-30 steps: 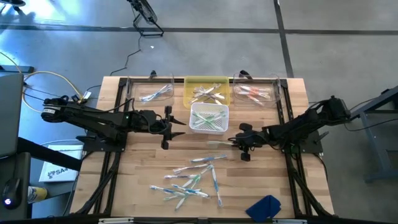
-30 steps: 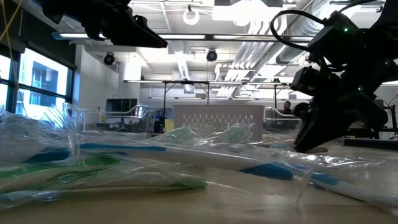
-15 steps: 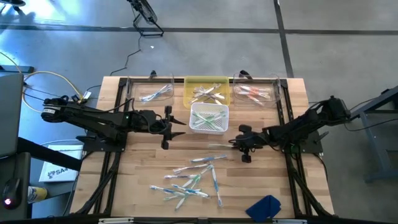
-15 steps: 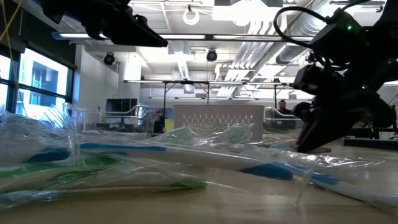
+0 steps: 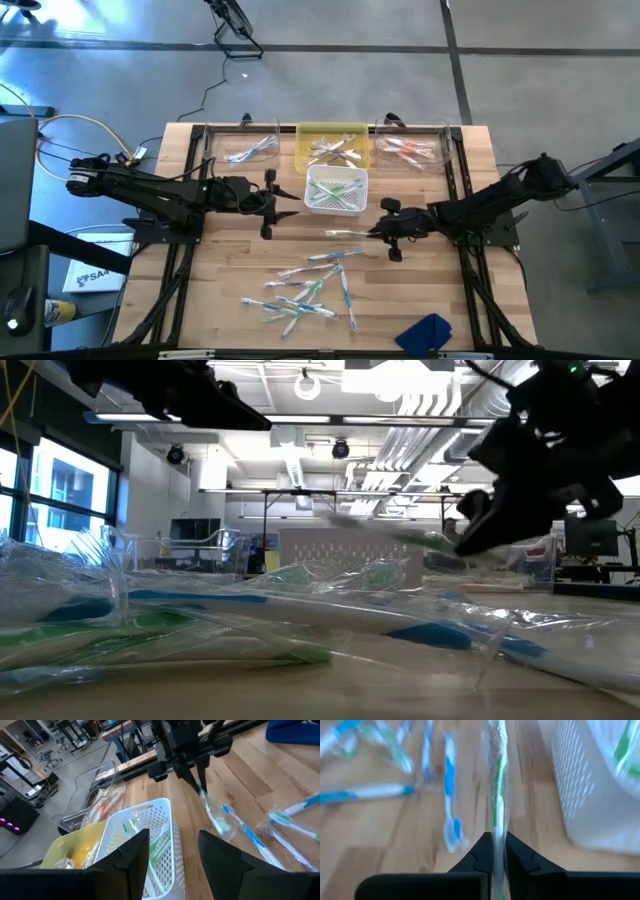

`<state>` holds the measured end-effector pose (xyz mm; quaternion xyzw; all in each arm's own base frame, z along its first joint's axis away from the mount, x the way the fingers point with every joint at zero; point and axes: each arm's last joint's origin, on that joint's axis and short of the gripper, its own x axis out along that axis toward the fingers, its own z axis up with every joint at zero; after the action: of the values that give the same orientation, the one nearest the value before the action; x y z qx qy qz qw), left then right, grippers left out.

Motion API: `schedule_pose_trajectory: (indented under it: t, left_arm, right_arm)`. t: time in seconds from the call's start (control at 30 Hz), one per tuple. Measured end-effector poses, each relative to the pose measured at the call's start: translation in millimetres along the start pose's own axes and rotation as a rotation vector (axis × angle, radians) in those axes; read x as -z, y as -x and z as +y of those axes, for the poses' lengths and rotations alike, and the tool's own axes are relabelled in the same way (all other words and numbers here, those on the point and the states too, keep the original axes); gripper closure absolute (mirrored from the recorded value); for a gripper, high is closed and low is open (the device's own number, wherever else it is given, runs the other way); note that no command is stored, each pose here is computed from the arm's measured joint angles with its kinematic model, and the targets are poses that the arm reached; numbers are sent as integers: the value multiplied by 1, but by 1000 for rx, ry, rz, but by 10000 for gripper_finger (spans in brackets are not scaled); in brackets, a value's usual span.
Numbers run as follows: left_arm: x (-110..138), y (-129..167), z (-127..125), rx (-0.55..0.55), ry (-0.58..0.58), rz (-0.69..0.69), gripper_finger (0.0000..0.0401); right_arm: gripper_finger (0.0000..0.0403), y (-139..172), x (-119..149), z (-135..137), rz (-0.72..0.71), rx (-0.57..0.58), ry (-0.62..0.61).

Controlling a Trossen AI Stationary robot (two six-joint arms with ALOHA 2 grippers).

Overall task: Pick & Place Toothbrushes
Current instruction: Put the green toothbrush into the white bin

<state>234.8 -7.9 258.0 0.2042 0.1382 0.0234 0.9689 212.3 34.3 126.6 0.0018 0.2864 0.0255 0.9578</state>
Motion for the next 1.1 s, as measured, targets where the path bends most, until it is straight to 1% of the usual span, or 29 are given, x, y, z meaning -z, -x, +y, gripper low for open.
schedule_pose_trajectory:
  t: [0.17,0.27,0.33,0.5,0.6,0.67,0.77,0.97,1.1]
  left_arm:
    - [0,0,1,-19,11,-1,237]
    - [-3,0,3,-61,18,-18,237]
    - [-5,0,4,-79,7,-31,237]
    - [-9,1,6,-115,-34,-74,237]
    - [-9,1,6,-116,-40,-74,237]
    - [-9,1,6,-116,-40,-73,237]
    - [-9,1,6,-115,-42,-66,237]
    - [-9,1,6,-115,-40,-66,237]
    - [-9,1,6,-115,-39,-66,237]
  right_arm:
    - [384,13,-17,1,-108,-47,-6]
    - [384,20,-28,2,-159,-64,-8]
    - [384,23,-39,4,-213,-63,-6]
    - [384,27,-63,7,-280,-67,2]
    - [384,28,-77,6,-320,-19,8]
    - [384,28,-82,3,-328,33,5]
    - [384,29,-90,-4,-322,122,-36]
    - [384,30,-96,-21,-198,278,-194]
    - [384,28,-104,-28,-127,319,-232]
